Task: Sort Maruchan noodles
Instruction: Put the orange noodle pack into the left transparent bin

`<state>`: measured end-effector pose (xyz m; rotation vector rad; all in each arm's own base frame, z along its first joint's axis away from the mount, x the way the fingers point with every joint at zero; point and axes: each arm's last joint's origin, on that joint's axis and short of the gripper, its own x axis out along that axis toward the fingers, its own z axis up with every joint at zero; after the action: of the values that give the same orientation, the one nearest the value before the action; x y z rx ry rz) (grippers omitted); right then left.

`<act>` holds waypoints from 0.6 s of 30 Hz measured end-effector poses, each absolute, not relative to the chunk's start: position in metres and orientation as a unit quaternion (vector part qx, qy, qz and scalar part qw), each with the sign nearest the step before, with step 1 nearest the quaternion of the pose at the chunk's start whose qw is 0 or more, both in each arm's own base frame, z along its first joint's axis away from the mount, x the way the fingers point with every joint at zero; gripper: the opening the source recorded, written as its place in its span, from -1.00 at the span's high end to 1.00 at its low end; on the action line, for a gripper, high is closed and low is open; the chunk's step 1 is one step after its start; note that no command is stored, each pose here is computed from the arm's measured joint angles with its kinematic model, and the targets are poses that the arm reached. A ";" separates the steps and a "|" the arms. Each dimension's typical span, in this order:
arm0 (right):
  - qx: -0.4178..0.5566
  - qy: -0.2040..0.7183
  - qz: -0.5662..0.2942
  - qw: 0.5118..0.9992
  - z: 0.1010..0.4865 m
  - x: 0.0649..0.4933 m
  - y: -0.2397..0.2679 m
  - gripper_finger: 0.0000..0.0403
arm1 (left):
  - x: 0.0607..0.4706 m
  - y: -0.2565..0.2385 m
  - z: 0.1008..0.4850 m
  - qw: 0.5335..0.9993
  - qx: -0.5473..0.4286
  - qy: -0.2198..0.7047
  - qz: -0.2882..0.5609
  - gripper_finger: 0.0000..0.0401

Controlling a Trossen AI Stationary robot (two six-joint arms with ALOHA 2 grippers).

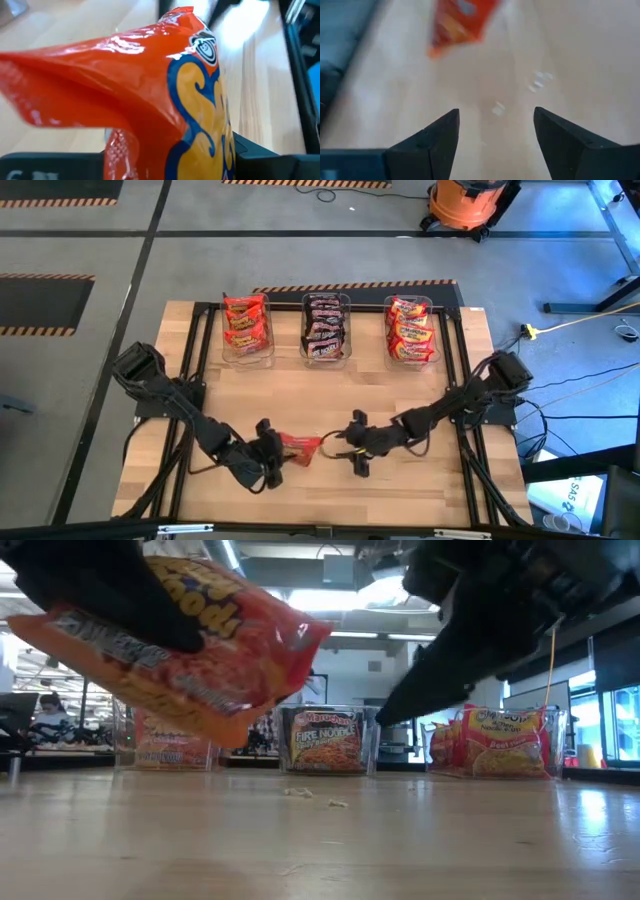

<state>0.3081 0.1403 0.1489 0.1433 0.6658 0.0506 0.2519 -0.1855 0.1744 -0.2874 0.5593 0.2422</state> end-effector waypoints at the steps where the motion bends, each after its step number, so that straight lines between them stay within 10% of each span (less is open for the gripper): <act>1: 0.091 0.300 0.030 0.949 0.144 0.304 0.139 -0.16 | 0.251 -0.184 0.172 0.947 -0.144 0.261 0.120 0.37; 9: 0.186 0.133 0.031 0.973 0.138 0.288 0.125 -0.23 | 0.254 -0.175 0.167 0.965 -0.150 0.180 0.118 0.37; 18: 0.166 0.116 0.042 0.979 0.147 0.314 0.130 -0.81 | 0.265 -0.162 0.171 0.970 -0.127 0.163 0.132 0.37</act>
<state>0.3137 0.1303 0.1470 0.3334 0.2327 0.0843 0.2650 -0.1625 0.1713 -0.2556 0.3288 0.2660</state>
